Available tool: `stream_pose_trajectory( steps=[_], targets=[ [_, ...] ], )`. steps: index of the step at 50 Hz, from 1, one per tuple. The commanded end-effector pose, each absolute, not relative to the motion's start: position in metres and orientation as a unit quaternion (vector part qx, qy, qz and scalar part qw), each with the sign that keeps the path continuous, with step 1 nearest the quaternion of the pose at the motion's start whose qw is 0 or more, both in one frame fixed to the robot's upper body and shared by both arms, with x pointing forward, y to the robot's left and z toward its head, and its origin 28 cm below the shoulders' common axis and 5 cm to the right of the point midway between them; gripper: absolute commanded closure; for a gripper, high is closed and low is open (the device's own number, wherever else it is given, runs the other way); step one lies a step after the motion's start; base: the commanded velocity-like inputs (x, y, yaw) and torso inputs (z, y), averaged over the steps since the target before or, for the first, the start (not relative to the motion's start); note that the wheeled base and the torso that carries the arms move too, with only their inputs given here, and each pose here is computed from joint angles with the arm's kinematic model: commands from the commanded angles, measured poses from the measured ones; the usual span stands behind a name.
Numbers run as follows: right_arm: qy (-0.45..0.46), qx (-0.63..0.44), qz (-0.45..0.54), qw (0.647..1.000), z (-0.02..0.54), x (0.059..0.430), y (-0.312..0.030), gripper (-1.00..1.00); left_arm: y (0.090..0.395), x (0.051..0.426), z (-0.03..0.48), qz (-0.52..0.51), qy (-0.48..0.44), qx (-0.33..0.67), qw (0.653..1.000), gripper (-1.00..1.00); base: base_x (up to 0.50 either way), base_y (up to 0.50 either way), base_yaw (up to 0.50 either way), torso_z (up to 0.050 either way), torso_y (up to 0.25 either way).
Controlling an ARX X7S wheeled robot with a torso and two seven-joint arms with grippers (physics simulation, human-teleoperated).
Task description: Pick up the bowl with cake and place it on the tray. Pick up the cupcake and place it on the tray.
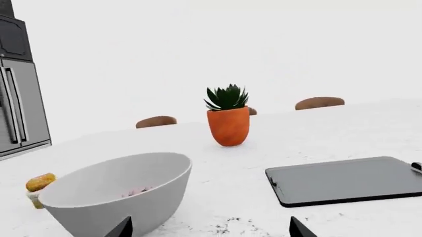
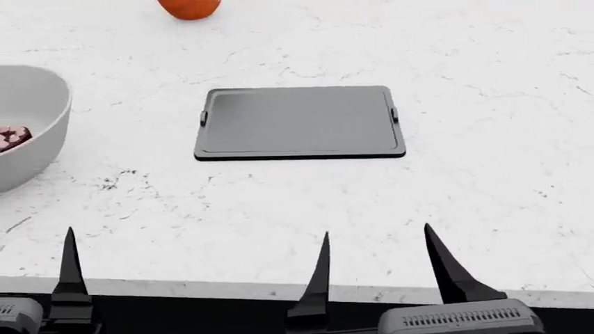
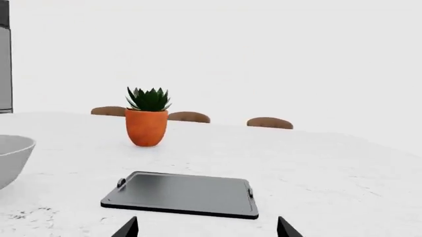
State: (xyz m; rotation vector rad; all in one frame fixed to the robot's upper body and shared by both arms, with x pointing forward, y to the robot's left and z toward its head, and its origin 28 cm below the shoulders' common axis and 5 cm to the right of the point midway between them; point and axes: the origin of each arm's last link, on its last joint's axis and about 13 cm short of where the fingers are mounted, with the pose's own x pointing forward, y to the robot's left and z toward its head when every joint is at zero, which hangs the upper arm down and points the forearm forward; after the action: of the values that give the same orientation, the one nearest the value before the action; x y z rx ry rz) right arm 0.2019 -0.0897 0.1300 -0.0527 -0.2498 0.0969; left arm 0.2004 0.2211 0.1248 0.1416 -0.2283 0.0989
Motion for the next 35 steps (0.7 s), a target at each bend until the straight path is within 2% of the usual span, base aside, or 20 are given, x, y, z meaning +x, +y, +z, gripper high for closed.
stream_pose_trajectory(
  steps=[1,16,35],
  targets=[
    [-0.114,-0.033,0.060,0.991,0.127,0.202,-0.087,-1.00,0.223,0.198,0.124,0.046,-0.122,0.067,0.989,-1.00,0.00,0.50,0.00,0.000,0.000],
    [-0.098,-0.032,0.059,0.993,0.121,0.205,-0.085,-1.00,0.222,0.192,0.130,0.027,-0.128,0.061,0.990,-1.00,0.00,0.50,0.00,0.000,0.000],
    [-0.132,-0.028,0.060,0.989,0.136,0.201,-0.082,-1.00,0.220,0.190,0.131,0.017,-0.133,0.057,0.989,-1.00,0.00,0.50,0.00,0.000,0.000]
  ],
)
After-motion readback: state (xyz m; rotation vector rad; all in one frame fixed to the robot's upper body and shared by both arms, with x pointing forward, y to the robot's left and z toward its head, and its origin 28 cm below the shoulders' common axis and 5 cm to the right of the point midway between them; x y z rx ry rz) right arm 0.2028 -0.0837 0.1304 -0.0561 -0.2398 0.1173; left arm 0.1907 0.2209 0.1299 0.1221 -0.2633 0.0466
